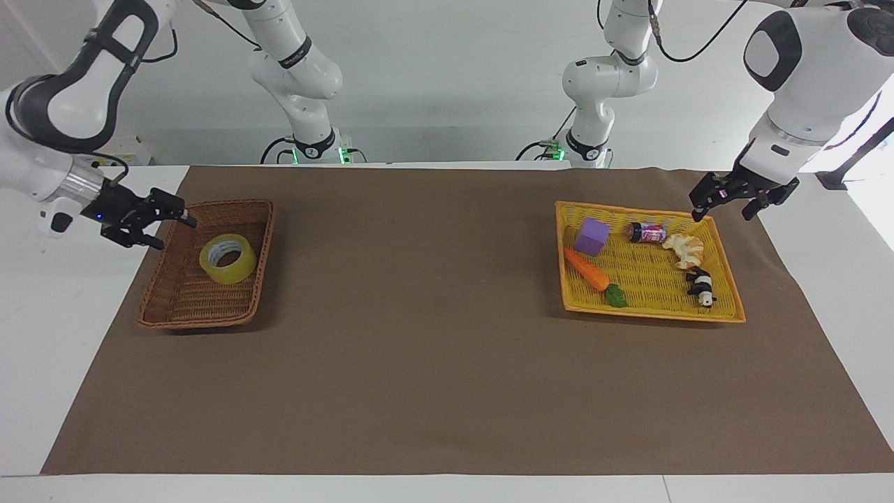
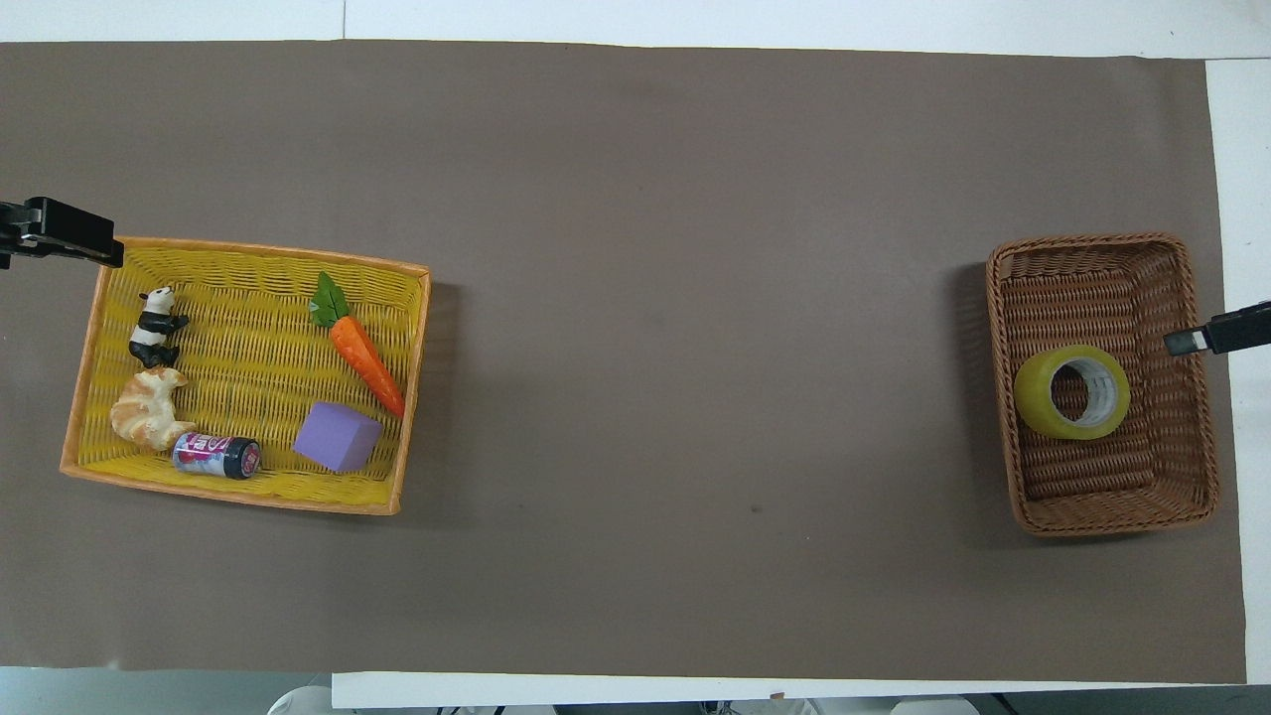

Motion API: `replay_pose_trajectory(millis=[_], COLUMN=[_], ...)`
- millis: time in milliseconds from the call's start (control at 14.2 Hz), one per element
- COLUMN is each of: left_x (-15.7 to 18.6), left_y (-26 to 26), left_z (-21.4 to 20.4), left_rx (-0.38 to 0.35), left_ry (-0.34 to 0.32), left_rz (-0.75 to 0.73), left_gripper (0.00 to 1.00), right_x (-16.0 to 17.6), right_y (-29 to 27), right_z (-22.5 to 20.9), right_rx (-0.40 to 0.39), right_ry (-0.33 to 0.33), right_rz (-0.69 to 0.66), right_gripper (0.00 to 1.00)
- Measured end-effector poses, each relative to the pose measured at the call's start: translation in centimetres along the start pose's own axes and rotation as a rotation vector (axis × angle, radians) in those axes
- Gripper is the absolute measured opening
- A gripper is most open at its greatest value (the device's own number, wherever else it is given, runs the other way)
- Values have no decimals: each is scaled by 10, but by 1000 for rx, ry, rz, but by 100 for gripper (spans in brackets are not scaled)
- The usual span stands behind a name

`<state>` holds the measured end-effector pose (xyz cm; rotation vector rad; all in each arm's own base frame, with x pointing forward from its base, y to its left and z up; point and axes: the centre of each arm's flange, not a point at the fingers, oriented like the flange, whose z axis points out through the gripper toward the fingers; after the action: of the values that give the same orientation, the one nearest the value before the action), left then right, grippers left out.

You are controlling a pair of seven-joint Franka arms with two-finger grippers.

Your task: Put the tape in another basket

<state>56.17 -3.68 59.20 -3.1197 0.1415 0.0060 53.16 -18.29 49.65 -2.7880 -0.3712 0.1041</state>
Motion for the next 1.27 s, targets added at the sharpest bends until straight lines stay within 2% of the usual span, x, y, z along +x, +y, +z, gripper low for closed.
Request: replay_pose_trajectory(millis=[141, 282, 493, 634, 915, 1268], left_x=[0, 0, 0, 0, 0, -1], left_y=[0, 0, 0, 0, 0, 4], left_z=[0, 0, 0, 0, 0, -1], left_rx=[0, 0, 0, 0, 0, 0], left_ry=[0, 0, -1, -1, -1, 0], left_rz=[0, 0, 0, 0, 1, 6], left_gripper=[100, 100, 100, 100, 100, 100], right_x=[11, 19, 22, 21, 30, 33], right_y=[-44, -78, -116, -134, -160, -165], right_z=[-24, -41, -57, -60, -60, -68], right_rx=[-139, -207, -222, -229, -295, -309], right_ry=[-36, -55, -83, -84, -71, -45], right_rz=[41, 127, 283, 336, 305, 297], right_gripper=[100, 100, 100, 100, 100, 100])
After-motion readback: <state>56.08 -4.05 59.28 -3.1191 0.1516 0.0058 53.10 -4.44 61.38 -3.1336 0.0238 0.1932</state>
